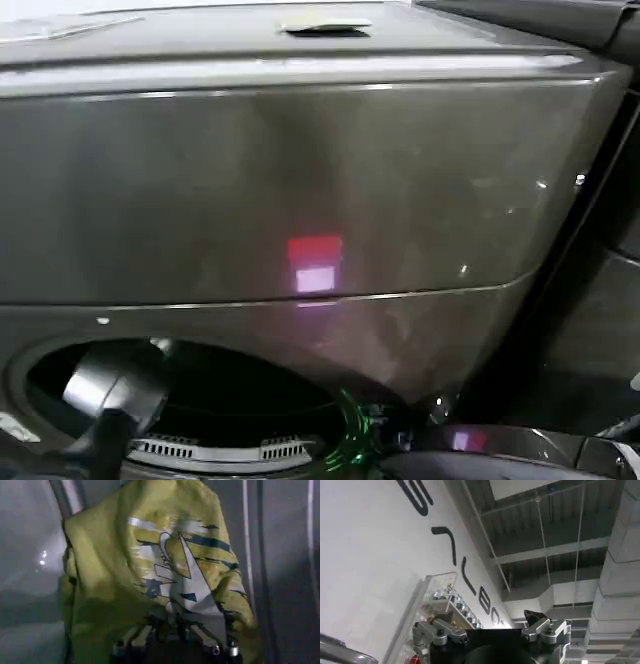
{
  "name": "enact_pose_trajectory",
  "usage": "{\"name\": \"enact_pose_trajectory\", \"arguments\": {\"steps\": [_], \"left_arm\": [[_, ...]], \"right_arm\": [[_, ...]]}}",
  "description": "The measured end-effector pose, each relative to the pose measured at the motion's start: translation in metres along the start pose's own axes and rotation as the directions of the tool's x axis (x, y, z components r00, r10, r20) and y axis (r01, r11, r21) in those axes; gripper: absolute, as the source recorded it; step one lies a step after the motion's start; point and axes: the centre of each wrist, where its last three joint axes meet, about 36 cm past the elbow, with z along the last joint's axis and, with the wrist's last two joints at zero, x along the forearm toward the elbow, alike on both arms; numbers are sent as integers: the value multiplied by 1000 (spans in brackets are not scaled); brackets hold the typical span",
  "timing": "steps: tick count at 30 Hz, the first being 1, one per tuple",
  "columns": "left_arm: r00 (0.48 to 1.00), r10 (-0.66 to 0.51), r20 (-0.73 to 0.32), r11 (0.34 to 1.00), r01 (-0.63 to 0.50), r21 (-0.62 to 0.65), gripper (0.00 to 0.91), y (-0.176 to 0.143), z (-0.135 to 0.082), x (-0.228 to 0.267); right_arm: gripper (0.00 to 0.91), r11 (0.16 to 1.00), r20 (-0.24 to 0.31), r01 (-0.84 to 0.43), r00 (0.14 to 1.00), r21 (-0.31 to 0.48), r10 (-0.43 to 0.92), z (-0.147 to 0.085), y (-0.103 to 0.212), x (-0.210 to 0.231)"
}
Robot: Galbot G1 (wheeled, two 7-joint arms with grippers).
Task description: Grasp the clothes from the dryer.
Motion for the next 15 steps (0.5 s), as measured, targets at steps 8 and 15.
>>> {"name": "enact_pose_trajectory", "arguments": {"steps": [8,15], "left_arm": [[979,-153,138,977,129,167,0,-8,5,-3],[909,-357,214,887,259,383,0,-22,13,1]], "right_arm": [[907,1000,-7,1,1000,-4,-1,6,4,1],[907,1000,-10,8,1000,-13,-8,11,12,2]]}}
